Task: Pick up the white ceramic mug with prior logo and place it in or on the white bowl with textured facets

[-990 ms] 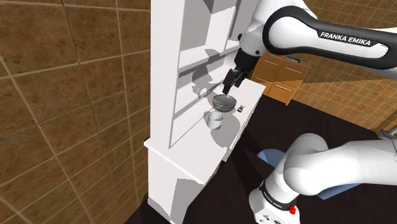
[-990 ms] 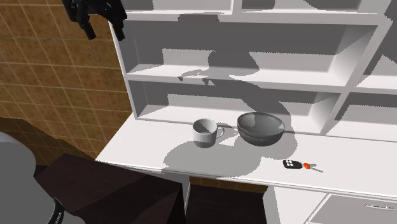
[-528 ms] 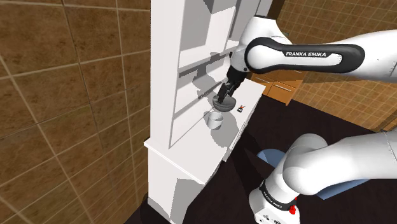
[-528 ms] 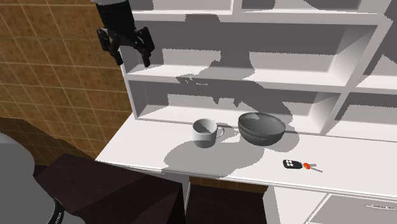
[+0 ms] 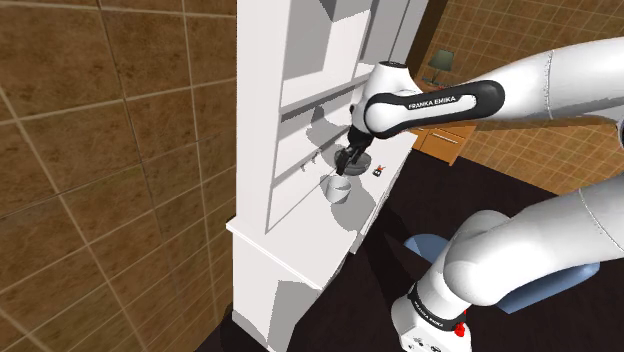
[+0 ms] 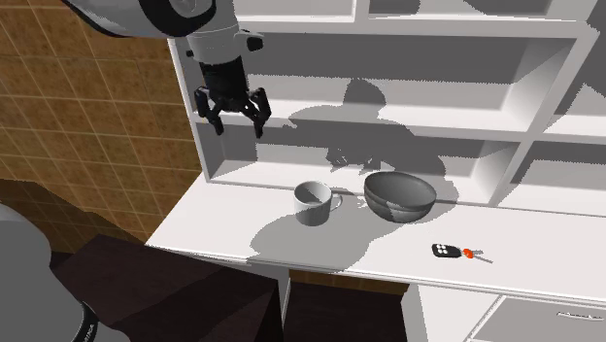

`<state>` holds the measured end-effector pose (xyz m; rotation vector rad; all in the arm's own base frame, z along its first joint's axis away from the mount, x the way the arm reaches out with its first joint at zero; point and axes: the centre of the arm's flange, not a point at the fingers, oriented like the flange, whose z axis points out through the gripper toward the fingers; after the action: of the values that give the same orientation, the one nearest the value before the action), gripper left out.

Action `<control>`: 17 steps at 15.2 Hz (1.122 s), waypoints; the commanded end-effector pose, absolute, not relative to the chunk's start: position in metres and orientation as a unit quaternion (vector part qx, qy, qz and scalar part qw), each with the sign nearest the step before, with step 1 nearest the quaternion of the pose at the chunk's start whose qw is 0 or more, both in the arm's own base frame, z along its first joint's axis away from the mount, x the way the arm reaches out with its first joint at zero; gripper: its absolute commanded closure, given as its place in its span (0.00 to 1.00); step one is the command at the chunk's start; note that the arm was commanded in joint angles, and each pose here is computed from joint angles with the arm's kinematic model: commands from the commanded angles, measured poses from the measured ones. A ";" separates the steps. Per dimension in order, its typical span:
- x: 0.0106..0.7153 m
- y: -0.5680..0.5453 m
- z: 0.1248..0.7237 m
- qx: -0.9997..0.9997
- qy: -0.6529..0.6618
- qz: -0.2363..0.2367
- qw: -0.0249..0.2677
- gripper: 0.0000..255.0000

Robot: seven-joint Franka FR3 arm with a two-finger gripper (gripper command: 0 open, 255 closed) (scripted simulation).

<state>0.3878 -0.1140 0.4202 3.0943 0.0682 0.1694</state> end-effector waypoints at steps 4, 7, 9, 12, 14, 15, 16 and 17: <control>0.409 -0.149 0.365 0.998 0.032 0.049 0.023 0.00; 0.422 -0.167 0.332 0.998 0.038 0.046 0.023 0.00; 0.430 -0.180 0.310 0.998 0.042 0.043 0.024 0.00; 0.443 -0.199 0.277 0.998 0.048 0.039 0.024 0.00; 0.451 -0.211 0.255 0.998 0.052 0.037 0.025 0.00; 0.455 -0.217 0.245 0.998 0.054 0.036 0.025 0.00; 0.455 -0.217 0.240 0.998 0.054 0.036 0.025 0.00; 0.456 -0.217 0.235 0.998 0.054 0.036 0.025 0.00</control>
<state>0.4542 -0.2161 0.2421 3.0859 0.1659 0.1109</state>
